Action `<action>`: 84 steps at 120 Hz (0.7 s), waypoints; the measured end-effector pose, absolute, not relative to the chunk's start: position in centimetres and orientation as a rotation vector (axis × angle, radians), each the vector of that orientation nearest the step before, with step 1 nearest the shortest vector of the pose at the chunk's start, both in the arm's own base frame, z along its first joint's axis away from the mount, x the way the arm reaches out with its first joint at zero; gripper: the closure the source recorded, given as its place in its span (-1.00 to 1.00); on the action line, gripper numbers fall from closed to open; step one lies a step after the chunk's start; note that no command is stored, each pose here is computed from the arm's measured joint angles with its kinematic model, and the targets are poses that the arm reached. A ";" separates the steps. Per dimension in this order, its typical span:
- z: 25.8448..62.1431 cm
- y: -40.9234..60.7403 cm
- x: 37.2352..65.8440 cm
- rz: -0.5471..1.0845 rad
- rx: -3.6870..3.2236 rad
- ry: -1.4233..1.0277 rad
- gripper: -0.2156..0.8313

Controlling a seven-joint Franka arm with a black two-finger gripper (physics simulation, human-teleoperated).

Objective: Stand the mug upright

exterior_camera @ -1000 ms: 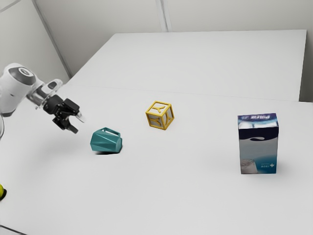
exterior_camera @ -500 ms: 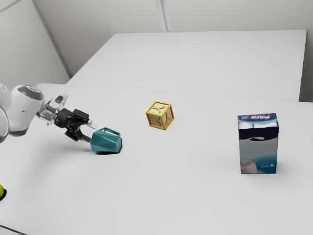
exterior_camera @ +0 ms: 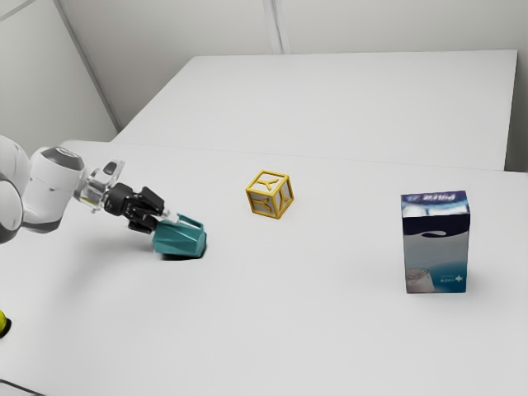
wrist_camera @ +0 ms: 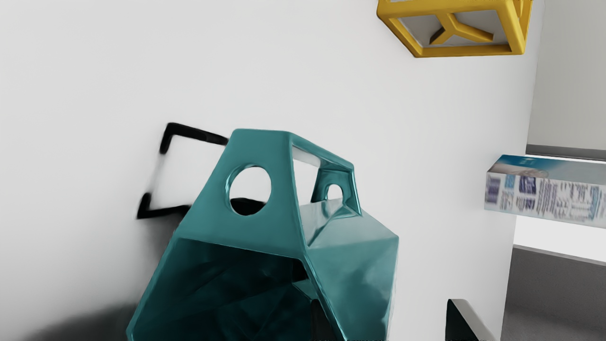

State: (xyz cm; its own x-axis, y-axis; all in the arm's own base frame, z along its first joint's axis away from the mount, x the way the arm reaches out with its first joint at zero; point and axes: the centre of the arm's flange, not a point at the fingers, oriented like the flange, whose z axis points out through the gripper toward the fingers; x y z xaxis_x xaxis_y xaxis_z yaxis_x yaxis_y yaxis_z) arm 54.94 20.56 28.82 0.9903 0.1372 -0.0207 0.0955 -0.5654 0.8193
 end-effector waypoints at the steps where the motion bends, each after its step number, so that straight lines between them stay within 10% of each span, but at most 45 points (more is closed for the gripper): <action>1: 28.8 20.6 54.9 0.056 2.176 0.162 0.32; 30: 29.6 20.4 55.0 0.071 2.177 0.138 0.77; 84: 37.8 18.0 54.7 0.079 2.266 -0.022 0.89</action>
